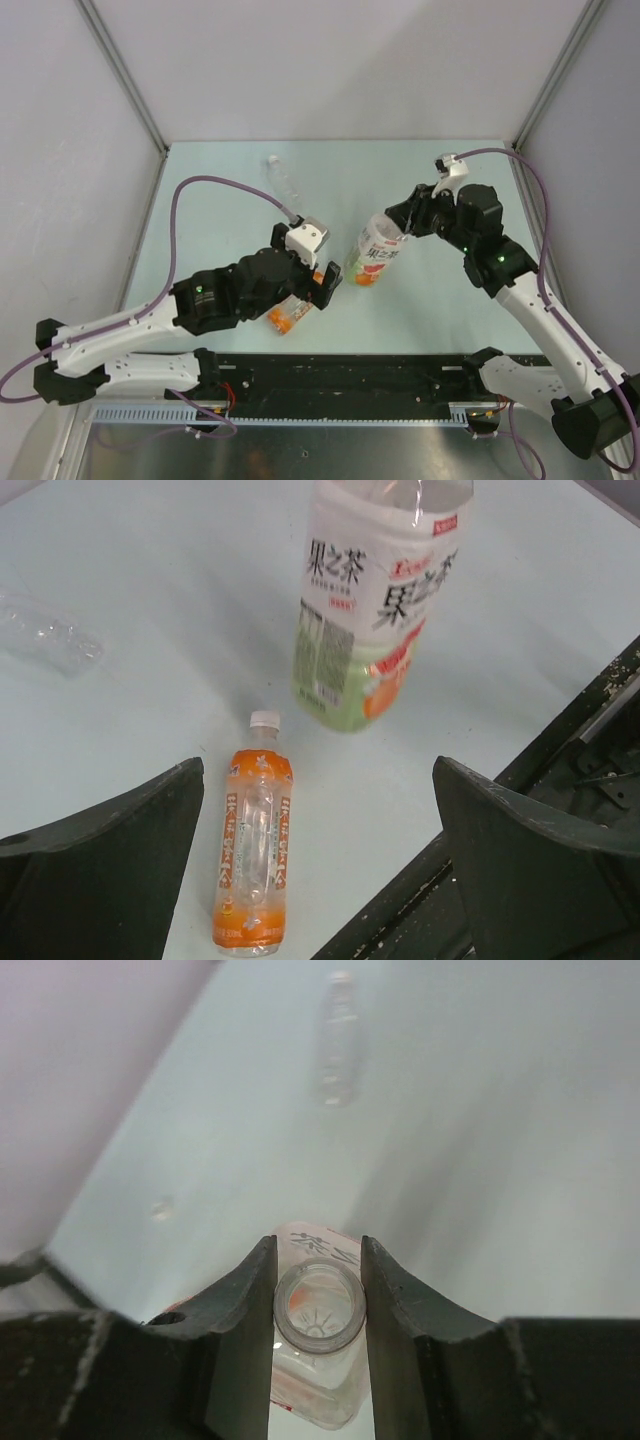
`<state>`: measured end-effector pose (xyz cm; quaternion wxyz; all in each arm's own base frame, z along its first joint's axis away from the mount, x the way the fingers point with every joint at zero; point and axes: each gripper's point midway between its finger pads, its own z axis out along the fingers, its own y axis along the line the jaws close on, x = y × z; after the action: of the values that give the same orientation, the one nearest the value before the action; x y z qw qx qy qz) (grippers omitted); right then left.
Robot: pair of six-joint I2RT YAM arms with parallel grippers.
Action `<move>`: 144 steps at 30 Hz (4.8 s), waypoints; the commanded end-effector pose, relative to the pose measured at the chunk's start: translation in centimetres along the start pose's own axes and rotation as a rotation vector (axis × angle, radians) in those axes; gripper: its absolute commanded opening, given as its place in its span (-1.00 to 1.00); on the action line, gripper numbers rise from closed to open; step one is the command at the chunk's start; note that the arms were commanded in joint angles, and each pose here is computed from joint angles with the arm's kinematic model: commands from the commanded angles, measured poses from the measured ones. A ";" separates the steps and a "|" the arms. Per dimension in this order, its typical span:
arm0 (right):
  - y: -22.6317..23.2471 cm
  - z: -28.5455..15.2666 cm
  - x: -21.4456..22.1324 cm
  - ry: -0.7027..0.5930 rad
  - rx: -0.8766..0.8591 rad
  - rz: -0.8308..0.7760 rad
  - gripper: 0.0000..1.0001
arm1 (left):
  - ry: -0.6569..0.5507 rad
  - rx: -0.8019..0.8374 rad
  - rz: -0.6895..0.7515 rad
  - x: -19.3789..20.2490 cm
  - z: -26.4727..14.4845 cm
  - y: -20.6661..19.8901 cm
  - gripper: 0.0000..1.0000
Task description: Unscrew the bottle caps
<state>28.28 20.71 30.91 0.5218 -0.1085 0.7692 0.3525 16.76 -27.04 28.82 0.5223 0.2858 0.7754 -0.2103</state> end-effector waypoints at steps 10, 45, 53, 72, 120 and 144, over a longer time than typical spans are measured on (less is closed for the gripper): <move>-11.9 -3.2 -5.4 -0.228 0.709 -0.153 -1.00 | 0.036 -0.037 0.003 0.9 1.7 -0.3 0.99; -16.3 -1.3 2.8 -0.163 0.834 -0.233 -0.07 | 0.388 0.028 -0.238 11.6 5.9 2.5 0.99; -13.6 -2.3 0.7 -0.237 0.712 -0.201 0.96 | 0.444 -0.073 -0.168 14.0 6.1 4.7 0.99; -9.2 -4.0 -2.1 -0.167 0.426 0.041 0.99 | 0.735 -0.213 -0.125 23.2 5.2 6.7 0.99; 4.4 0.8 -3.7 0.067 -0.006 0.288 0.99 | 0.225 -0.143 0.041 5.4 3.6 1.5 0.01; 4.9 3.0 -2.7 0.070 0.054 0.387 0.81 | 0.211 -0.422 0.160 3.5 4.2 2.5 -0.39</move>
<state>28.05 24.97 31.78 0.3905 0.0324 0.8297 0.3976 19.79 -27.14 22.11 0.4732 0.2803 0.8351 0.0082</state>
